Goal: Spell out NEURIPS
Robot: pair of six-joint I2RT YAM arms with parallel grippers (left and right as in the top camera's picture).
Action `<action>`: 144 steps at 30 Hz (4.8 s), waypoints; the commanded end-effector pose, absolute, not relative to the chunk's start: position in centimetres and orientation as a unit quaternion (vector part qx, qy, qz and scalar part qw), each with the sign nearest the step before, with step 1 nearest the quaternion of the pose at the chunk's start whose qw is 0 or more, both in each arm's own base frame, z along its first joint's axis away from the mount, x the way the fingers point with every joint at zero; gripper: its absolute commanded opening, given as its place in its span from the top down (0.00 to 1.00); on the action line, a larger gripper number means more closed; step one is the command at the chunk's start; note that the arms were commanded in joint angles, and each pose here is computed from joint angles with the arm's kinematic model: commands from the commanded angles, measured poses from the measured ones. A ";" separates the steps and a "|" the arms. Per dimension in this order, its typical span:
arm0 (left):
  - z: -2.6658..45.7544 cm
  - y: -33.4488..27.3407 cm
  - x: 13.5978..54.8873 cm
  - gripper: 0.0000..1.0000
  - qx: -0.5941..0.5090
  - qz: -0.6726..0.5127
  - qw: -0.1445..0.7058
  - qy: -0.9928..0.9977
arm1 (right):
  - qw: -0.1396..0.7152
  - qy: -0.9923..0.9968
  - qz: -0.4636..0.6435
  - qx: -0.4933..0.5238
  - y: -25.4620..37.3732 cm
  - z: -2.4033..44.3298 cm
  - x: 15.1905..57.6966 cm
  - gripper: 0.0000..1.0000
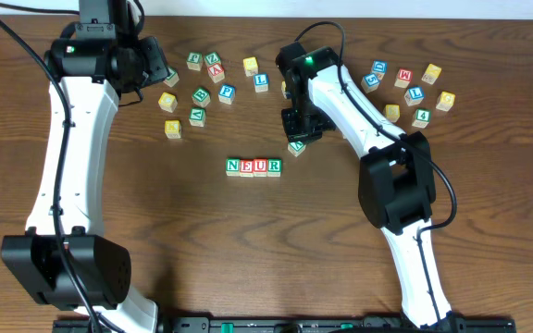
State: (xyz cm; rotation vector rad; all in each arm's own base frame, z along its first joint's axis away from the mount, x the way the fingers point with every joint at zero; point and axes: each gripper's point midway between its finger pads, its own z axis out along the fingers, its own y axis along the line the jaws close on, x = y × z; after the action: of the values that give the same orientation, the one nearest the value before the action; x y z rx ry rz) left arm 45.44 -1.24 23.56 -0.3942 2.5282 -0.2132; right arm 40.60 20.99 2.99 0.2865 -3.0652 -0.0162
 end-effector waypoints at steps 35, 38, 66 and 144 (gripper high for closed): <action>22.7 -1.0 45.4 0.75 -0.151 -0.073 0.273 0.947 | 0.014 -0.995 -0.045 0.091 20.2 4.5 40.5 0.99; 22.7 -1.0 45.4 0.75 -0.151 -0.073 0.273 0.947 | -0.003 -0.993 -0.062 0.101 20.8 5.6 40.8 0.99; 22.7 -1.0 45.4 0.74 -0.151 -0.073 0.273 0.947 | 0.020 -0.990 -0.077 0.112 21.8 2.9 39.1 0.99; 22.7 -1.0 45.4 0.74 -0.151 -0.073 0.273 0.947 | 0.004 -0.966 -0.117 0.229 21.0 2.4 38.4 0.96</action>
State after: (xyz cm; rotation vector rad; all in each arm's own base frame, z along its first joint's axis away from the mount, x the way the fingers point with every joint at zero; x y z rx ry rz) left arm 45.41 -1.24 23.50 -0.3947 2.5309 -0.2128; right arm 38.60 22.05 2.87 0.7361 -3.0228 -0.4297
